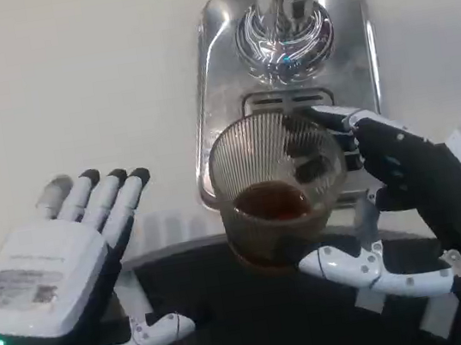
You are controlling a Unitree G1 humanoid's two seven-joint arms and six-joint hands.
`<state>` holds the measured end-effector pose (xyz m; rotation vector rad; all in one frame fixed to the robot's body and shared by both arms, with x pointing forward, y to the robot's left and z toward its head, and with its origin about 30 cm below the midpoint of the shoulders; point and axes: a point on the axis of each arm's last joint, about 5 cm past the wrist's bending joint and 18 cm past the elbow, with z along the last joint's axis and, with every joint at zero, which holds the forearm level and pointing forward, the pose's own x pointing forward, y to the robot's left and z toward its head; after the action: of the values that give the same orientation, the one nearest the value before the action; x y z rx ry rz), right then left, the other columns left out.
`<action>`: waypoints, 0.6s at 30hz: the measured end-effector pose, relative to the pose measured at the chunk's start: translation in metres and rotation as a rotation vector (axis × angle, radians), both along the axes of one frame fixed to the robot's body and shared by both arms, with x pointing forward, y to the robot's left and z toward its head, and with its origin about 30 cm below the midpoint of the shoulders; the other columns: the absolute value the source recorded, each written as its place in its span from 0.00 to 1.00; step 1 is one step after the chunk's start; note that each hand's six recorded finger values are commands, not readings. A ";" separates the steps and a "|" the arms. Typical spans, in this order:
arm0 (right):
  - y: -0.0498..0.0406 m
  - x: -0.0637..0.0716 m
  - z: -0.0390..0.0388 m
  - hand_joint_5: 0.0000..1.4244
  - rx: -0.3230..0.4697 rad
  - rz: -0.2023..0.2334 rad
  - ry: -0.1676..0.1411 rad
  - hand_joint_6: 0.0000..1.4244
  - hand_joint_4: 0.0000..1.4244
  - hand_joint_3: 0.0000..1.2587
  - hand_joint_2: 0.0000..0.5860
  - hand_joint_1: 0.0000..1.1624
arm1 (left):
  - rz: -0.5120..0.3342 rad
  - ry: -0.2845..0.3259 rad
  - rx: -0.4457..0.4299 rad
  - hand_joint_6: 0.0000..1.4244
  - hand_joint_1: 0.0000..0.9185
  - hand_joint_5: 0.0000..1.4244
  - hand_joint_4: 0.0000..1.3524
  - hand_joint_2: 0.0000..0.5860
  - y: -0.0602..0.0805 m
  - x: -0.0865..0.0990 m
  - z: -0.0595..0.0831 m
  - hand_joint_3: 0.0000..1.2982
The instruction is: Grasp the cup under the faucet to collect the drink, then remove the cup.
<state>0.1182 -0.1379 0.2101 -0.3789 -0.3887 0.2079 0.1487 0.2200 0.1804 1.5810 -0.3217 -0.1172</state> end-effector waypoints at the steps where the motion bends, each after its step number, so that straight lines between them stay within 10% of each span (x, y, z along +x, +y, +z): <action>1: -0.0005 -0.001 0.0010 0.63 0.002 0.001 -0.001 0.81 0.56 0.60 0.69 1.00 | 0.000 0.005 -0.004 0.00 0.00 0.00 0.00 0.16 -0.001 -0.001 0.000 0.00; 18: -0.0089 -0.007 0.0023 0.63 0.006 0.001 0.037 0.81 0.56 0.60 0.69 1.00 | -0.043 0.019 -0.037 0.00 0.00 0.00 0.00 0.16 -0.008 -0.008 0.000 0.00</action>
<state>0.1111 -0.1468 0.2124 -0.3683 -0.3532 0.2140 0.1411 0.2118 0.1800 1.5359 -0.3415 -0.1586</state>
